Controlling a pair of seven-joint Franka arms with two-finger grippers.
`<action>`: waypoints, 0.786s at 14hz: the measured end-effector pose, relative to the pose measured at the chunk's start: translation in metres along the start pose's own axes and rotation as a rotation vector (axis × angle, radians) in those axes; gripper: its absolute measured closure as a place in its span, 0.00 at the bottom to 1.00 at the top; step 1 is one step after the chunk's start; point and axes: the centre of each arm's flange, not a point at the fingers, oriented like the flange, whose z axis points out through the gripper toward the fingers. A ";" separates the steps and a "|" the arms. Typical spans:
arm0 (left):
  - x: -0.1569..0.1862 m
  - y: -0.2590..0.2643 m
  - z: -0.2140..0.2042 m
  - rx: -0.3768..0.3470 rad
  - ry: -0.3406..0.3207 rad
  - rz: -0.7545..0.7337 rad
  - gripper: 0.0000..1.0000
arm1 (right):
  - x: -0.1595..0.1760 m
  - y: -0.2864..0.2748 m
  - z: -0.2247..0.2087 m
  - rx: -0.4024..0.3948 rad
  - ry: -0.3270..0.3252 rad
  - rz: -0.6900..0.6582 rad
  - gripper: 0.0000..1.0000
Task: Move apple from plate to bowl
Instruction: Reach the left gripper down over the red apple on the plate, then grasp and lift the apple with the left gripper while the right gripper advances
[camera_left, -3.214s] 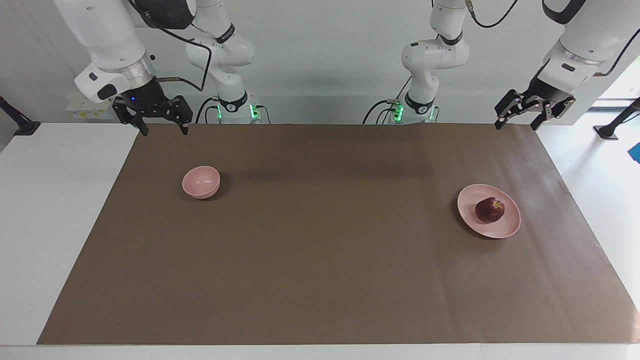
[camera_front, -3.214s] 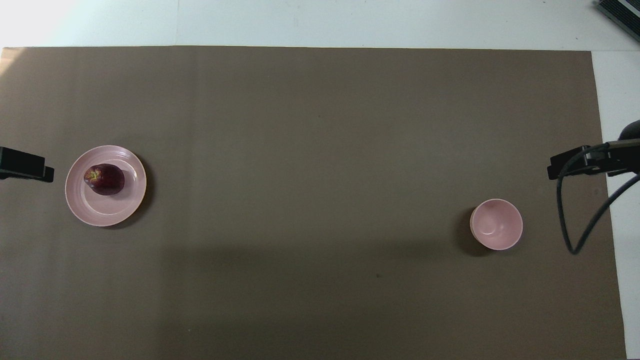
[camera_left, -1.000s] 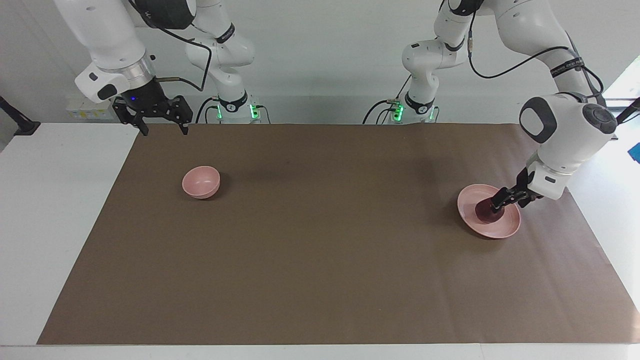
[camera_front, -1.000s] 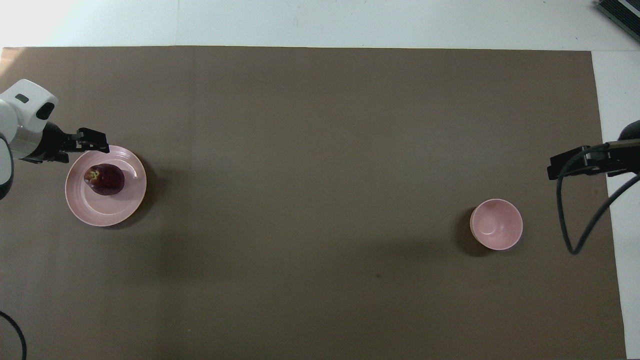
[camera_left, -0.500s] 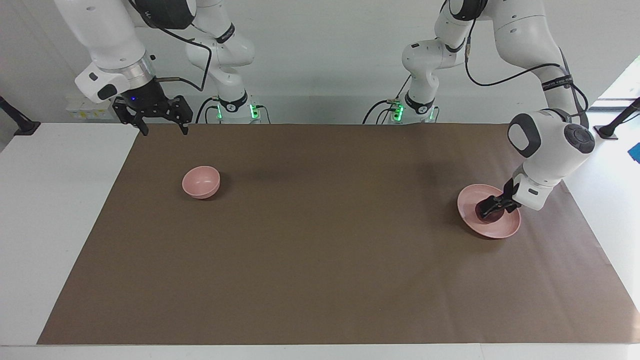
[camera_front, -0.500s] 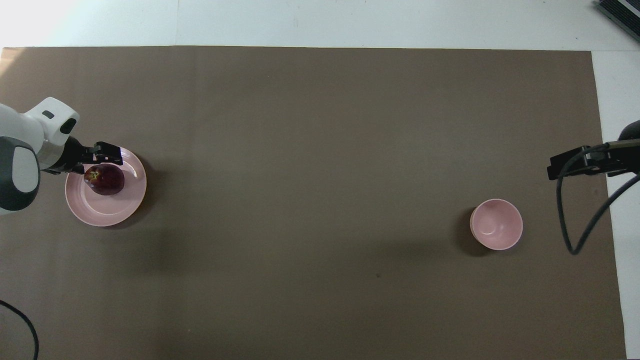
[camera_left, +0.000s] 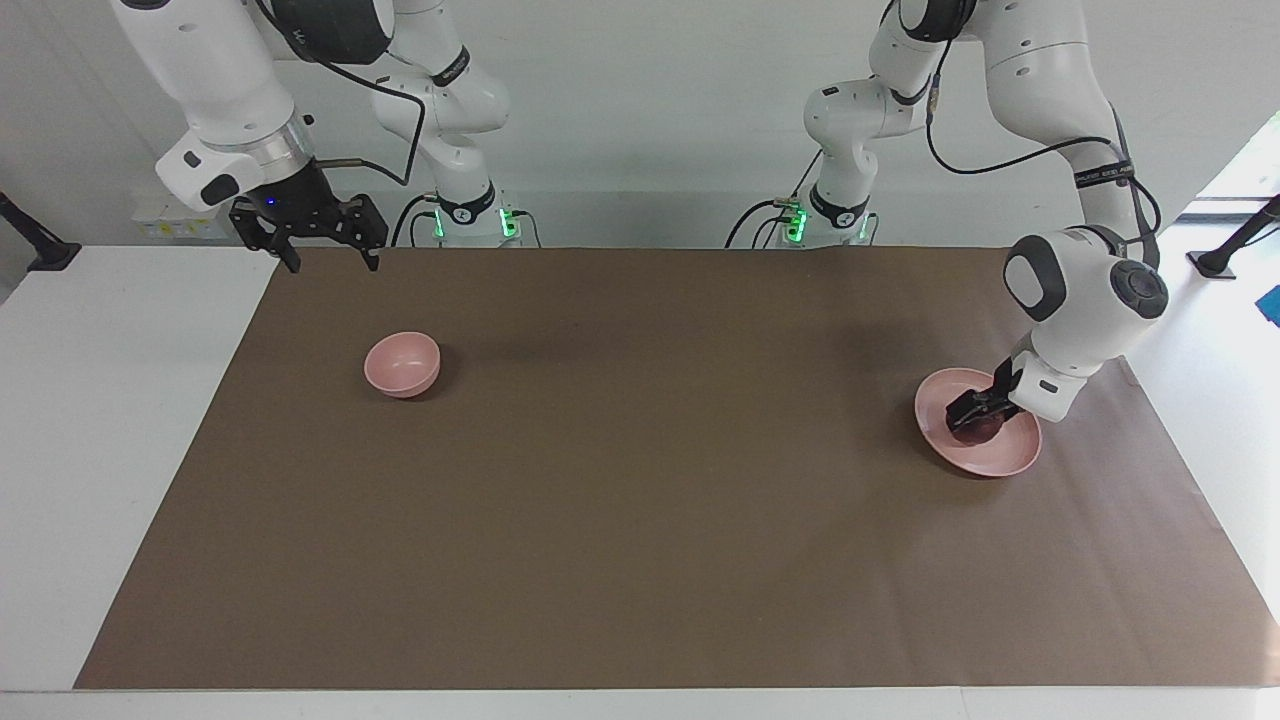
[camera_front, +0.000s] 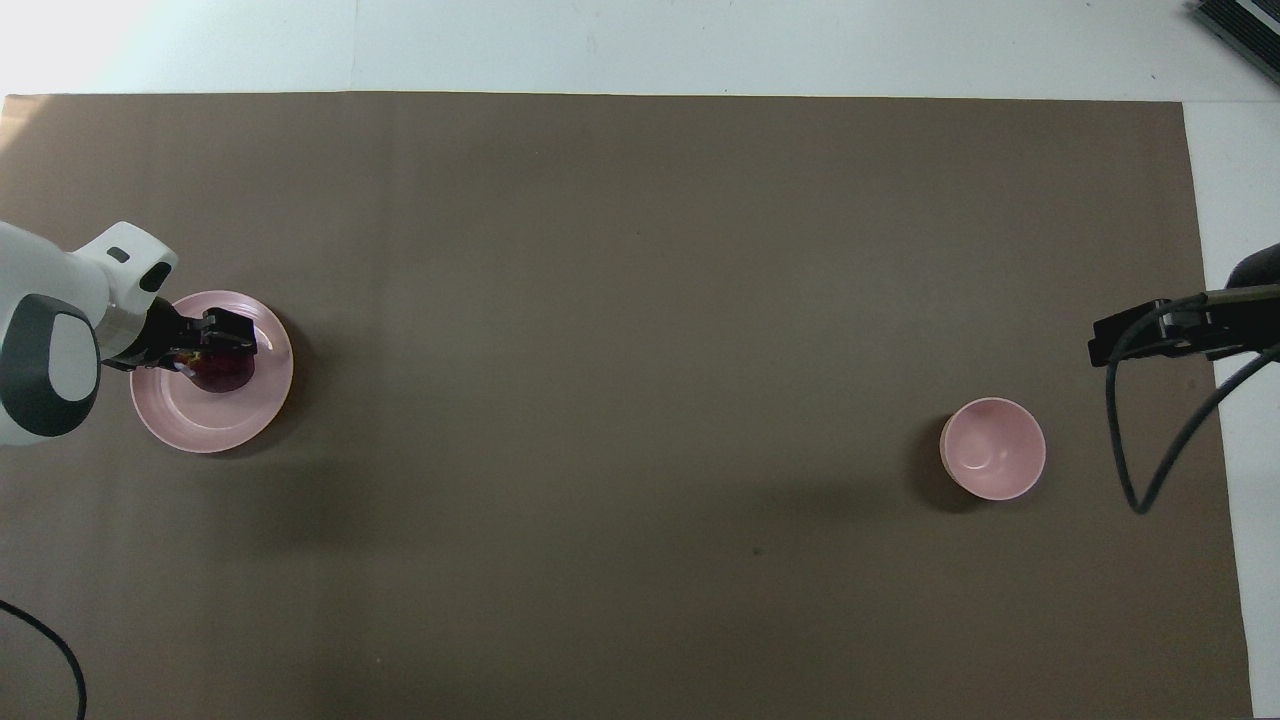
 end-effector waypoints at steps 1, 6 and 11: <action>0.000 0.000 0.001 0.000 -0.001 0.000 0.00 | -0.003 0.000 0.005 0.000 0.003 -0.001 0.00; -0.004 -0.001 -0.002 0.002 -0.013 0.003 0.30 | -0.006 -0.010 0.018 -0.001 0.055 -0.019 0.00; 0.011 0.009 -0.040 -0.099 0.026 -0.039 0.30 | -0.004 -0.045 0.037 0.055 0.039 -0.068 0.00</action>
